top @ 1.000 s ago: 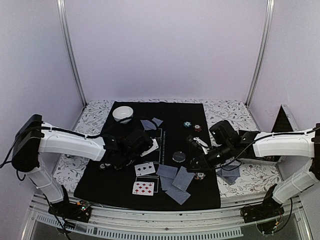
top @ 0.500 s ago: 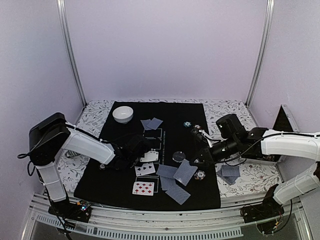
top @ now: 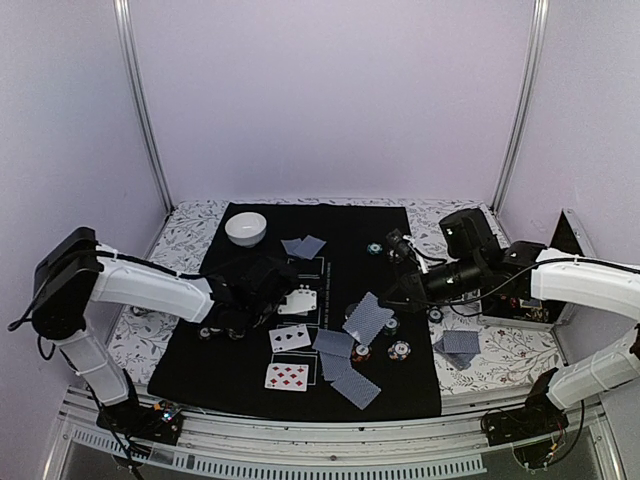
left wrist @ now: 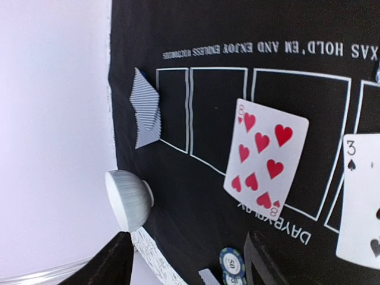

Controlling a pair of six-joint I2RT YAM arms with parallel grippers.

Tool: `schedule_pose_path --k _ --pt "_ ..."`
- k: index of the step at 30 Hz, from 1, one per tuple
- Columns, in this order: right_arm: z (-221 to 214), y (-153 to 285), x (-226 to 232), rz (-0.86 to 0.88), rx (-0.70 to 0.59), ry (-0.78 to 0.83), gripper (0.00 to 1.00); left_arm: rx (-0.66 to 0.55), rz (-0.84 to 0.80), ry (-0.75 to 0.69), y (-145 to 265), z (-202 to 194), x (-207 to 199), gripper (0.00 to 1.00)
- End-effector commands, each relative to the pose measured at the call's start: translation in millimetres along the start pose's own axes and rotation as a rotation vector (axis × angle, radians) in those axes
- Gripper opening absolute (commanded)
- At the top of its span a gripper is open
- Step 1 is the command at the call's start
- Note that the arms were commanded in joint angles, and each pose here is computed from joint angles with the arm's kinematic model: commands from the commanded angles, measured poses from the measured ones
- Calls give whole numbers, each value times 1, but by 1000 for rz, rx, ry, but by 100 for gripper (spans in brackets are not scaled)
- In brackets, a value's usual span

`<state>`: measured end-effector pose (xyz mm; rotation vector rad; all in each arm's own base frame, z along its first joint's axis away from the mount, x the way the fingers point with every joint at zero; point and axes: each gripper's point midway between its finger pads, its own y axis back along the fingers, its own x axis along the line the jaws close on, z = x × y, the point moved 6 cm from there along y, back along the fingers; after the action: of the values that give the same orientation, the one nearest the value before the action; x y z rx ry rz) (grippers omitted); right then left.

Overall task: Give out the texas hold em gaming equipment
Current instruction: Distribute the poker card in the community card area, then pass from the right arm to the left

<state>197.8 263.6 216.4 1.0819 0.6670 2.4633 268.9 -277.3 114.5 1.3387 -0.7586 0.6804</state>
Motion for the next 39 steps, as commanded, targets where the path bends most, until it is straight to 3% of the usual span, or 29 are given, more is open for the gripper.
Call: schedule_pose_path --k 1,4,10,18,27,39 --pt "18 7 4 -23 -51 9 2 -35 5 54 29 2 15 66" --pt "26 9 5 -45 -77 13 2 -123 -23 157 53 15 29 67" --pt "55 13 7 -104 -173 21 2 -461 -85 455 121 51 66 67" --pt "92 18 12 -135 -325 20 2 -780 -326 914 182 63 95 71" --pt "97 16 12 -107 -376 -11 2 -850 -469 1185 190 57 104 75" --pt "107 24 14 -138 -441 25 2 -923 -530 1270 189 58 121 76"
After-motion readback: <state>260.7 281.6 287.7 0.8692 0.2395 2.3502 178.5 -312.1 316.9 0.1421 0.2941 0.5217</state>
